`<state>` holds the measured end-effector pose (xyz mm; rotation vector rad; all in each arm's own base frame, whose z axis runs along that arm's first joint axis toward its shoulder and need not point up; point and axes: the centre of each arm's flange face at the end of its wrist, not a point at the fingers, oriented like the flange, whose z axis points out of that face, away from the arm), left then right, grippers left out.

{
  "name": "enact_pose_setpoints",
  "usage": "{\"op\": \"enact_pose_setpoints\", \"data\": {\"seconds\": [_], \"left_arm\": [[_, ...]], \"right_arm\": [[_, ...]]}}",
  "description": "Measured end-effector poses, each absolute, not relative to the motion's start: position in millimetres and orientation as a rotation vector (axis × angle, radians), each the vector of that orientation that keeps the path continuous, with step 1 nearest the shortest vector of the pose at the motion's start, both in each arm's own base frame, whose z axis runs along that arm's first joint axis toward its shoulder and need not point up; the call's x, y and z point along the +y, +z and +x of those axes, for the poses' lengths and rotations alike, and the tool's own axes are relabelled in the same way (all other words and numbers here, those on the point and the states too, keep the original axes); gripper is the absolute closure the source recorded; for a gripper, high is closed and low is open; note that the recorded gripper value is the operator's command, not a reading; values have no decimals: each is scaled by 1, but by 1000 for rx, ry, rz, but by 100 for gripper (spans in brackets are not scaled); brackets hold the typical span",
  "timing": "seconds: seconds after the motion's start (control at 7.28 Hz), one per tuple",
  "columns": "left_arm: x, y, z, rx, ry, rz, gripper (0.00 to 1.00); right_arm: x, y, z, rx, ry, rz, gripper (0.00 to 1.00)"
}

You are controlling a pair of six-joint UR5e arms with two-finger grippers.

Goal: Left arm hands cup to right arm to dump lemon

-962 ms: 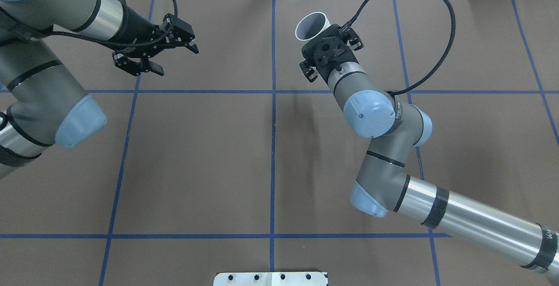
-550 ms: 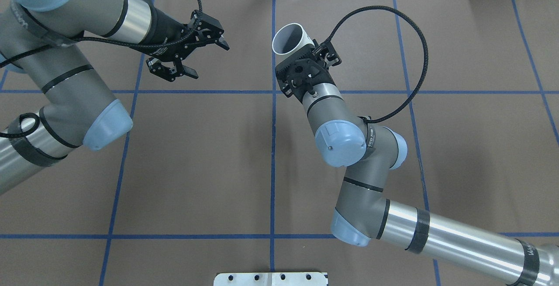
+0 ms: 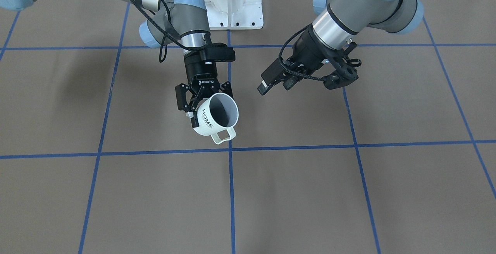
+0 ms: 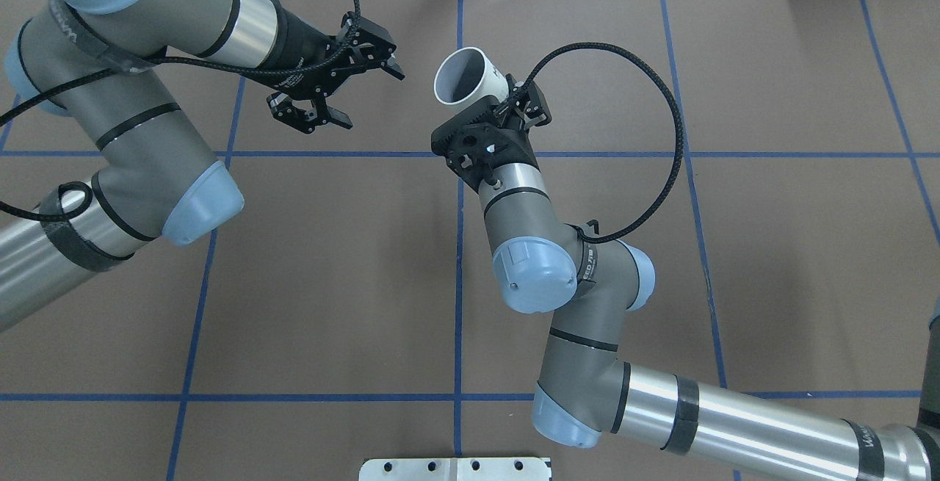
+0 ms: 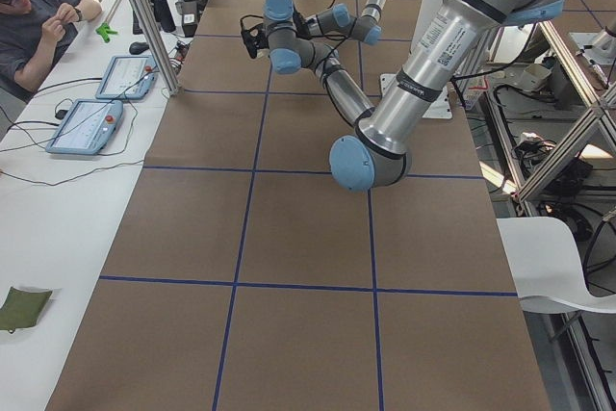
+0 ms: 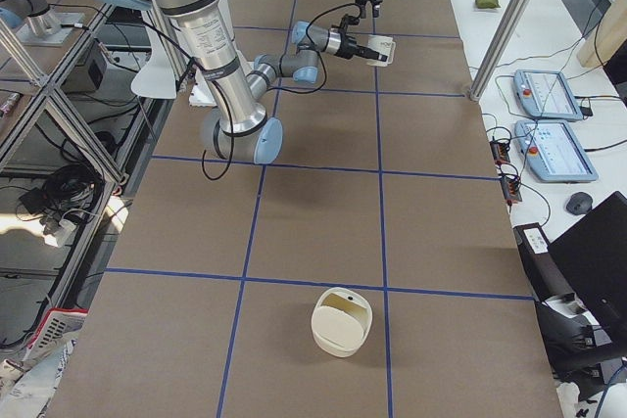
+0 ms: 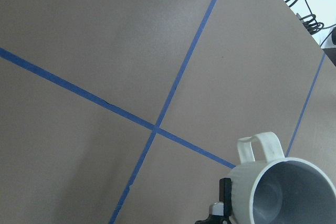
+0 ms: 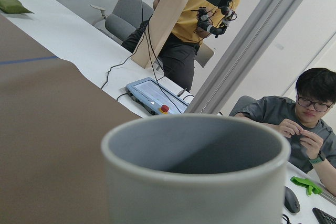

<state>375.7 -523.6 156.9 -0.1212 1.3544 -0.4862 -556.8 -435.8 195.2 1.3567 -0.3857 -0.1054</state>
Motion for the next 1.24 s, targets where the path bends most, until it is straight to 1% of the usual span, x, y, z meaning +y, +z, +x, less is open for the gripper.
{"op": "enact_pose_setpoints", "data": {"seconds": [0.41, 0.69, 1.24], "left_arm": [[-540, 144, 391, 1349, -481, -122, 9], [-546, 149, 399, 1349, -478, -122, 13], [-534, 148, 418, 1355, -439, -141, 17]], "right_arm": [[-422, 193, -568, -367, -116, 1364, 94], [-416, 189, -572, -356, -113, 1371, 94], [-414, 187, -574, -357, -111, 1372, 94]]}}
